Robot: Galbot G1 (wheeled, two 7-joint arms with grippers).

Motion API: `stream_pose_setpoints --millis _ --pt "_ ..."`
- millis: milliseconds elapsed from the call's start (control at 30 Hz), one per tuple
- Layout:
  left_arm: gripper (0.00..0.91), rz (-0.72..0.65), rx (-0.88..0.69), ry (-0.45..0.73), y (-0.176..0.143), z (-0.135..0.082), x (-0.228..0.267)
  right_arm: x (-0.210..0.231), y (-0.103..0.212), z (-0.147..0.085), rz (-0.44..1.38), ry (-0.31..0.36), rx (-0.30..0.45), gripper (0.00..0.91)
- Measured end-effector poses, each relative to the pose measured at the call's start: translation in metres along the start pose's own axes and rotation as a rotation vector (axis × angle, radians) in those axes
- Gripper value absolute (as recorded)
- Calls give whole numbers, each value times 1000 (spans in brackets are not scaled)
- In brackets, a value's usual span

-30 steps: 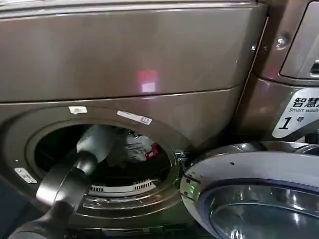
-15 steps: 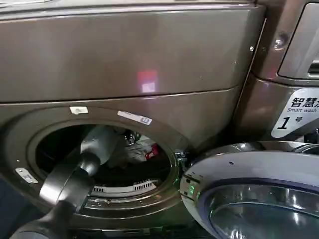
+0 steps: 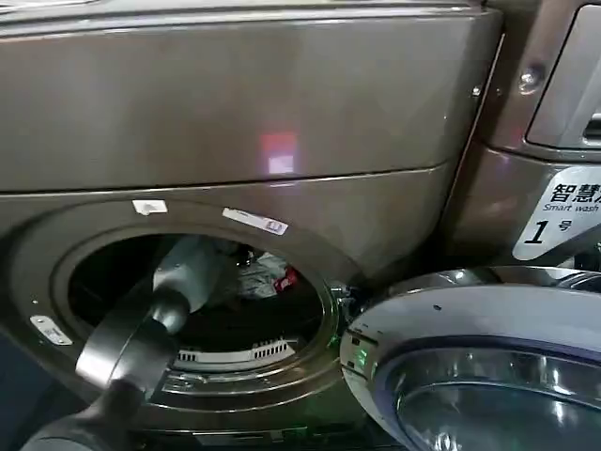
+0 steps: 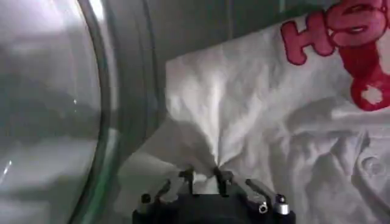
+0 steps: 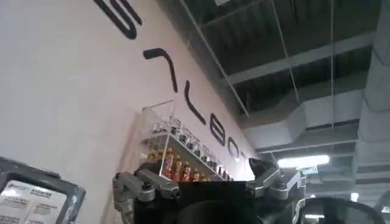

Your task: Grasp the clothes from the dryer.

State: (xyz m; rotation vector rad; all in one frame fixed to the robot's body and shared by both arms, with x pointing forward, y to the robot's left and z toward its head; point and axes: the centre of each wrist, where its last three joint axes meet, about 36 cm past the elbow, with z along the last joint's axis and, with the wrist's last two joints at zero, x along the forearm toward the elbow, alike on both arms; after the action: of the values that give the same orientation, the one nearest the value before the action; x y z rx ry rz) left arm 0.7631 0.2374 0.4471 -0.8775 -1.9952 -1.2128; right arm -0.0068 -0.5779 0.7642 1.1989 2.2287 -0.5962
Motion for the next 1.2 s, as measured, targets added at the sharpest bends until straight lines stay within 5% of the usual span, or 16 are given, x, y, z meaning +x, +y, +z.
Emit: stream_pose_setpoints --millis 500,867,1200 --pt "0 -332 511 -422 -27 15 19 -1 2 3 -4 -10 -1 907" --pt "0 -667 784 -734 -99 27 45 -2 4 2 -20 -38 -6 907" --pt "0 -860 892 -798 -179 42 74 -3 10 3 -14 -33 -4 907"
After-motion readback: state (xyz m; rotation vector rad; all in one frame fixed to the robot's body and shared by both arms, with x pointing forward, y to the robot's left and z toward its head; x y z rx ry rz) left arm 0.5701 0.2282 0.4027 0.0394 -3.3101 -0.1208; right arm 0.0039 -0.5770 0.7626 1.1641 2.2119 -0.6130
